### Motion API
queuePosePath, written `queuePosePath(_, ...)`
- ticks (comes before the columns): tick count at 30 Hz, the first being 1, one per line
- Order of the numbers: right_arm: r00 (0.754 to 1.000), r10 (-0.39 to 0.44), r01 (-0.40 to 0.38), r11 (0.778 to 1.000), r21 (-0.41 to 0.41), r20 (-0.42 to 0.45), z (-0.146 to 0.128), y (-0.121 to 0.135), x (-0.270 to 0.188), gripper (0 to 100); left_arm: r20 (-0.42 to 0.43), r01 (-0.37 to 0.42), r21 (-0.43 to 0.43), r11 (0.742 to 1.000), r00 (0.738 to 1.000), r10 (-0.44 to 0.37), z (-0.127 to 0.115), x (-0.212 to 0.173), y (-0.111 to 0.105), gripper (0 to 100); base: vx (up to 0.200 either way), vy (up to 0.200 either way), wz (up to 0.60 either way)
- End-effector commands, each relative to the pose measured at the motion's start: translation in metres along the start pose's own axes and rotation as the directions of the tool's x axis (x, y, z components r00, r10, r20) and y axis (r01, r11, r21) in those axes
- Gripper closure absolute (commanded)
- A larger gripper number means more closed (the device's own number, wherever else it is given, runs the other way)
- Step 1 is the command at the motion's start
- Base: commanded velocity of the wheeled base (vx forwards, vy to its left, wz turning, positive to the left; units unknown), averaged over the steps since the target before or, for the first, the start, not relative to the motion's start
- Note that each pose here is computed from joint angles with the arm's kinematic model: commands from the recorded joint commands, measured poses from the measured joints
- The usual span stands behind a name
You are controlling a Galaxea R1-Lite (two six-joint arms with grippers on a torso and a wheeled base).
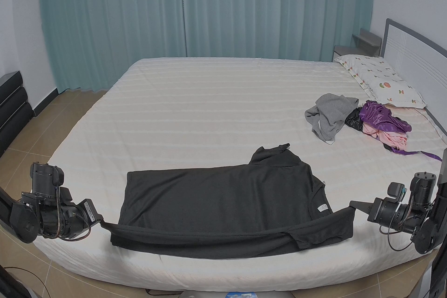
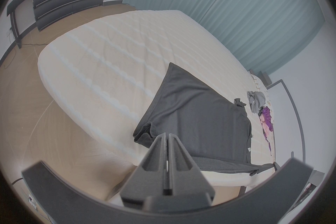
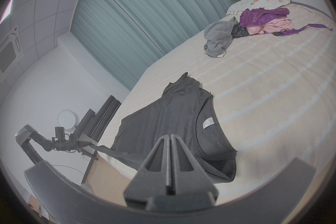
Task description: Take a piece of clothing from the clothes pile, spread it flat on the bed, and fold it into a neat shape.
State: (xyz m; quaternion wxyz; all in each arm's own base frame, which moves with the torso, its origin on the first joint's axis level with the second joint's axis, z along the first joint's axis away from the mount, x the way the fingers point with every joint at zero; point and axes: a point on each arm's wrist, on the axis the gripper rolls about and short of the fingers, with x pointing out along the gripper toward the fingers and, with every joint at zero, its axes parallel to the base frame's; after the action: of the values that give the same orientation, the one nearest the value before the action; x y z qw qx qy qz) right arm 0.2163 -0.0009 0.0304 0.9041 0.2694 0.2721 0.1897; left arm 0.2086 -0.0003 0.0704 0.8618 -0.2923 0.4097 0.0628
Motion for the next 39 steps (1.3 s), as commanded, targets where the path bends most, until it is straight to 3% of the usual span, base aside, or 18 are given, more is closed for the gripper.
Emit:
queuePosePath(1,0.999,0.013,-0.013,1.0,-0.01,0.03,0.004,0.008,-0.009,100,0.017,0.01,0.001,1.0,1.0,-0.01,0.001,-0.007,-0.001,100,0.0,0.0,0.0)
queuePosePath(27,0.996,-0.015,0.015,1.0,-0.004,-0.092,-0.006,0.025,-0.032,100,-0.071,-0.058,0.027,0.998,0.996,0.06,-0.014,-0.035,0.007,100,0.0,0.0,0.0)
queuePosePath(39,0.993,-0.023,0.024,1.0,0.008,-0.112,-0.003,0.015,-0.014,100,-0.124,-0.09,0.019,0.996,0.988,0.091,0.003,-0.008,0.001,100,0.0,0.0,0.0)
